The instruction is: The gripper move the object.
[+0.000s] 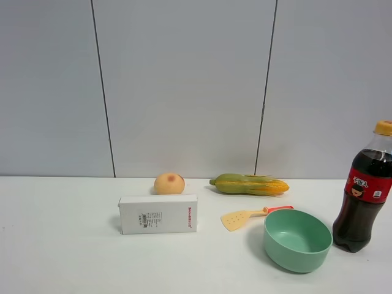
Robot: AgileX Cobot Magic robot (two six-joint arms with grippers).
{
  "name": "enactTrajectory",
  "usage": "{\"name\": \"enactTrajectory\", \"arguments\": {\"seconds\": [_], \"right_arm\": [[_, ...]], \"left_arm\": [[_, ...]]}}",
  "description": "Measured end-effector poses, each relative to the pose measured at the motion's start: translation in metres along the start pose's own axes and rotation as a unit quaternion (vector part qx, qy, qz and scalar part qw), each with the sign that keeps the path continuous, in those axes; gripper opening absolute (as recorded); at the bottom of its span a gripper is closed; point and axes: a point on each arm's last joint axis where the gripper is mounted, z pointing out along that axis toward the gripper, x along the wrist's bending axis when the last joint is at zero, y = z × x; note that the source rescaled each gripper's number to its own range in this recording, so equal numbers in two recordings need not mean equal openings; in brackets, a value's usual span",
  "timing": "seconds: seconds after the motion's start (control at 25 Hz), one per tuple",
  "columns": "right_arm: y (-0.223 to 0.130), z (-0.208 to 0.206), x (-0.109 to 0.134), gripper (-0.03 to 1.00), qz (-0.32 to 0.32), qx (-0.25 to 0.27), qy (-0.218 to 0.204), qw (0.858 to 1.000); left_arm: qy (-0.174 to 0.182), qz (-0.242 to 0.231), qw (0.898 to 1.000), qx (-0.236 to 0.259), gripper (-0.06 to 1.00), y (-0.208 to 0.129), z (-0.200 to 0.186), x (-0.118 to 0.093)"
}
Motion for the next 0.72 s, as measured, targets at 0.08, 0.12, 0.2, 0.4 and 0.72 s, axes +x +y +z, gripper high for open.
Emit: {"name": "enactTrajectory", "arguments": {"seconds": [0.08,0.12,0.2,0.4,0.72], "right_arm": [[0.0000,0.0000,0.0000,0.79,0.000,0.000,0.000,1.000],[0.0000,0.0000,0.0000,0.79,0.000,0.000,0.000,1.000],[0.0000,0.0000,0.0000,0.79,0.000,0.000,0.000,1.000],[0.0000,0.0000,0.0000,0.79,0.000,0.000,0.000,1.000],[0.0000,0.0000,0.0000,0.79,0.000,0.000,0.000,1.000]], "left_arm": [[0.000,0.000,1.000,0.000,1.00,0.0000,0.0000,0.0000],[0.000,0.000,1.000,0.000,1.00,0.0000,0.0000,0.0000],[0.000,0.000,1.000,0.000,1.00,0.0000,0.0000,0.0000],[0.000,0.000,1.000,0.000,1.00,0.0000,0.0000,0.0000],[0.000,0.000,1.000,0.000,1.00,0.0000,0.0000,0.0000]]}}
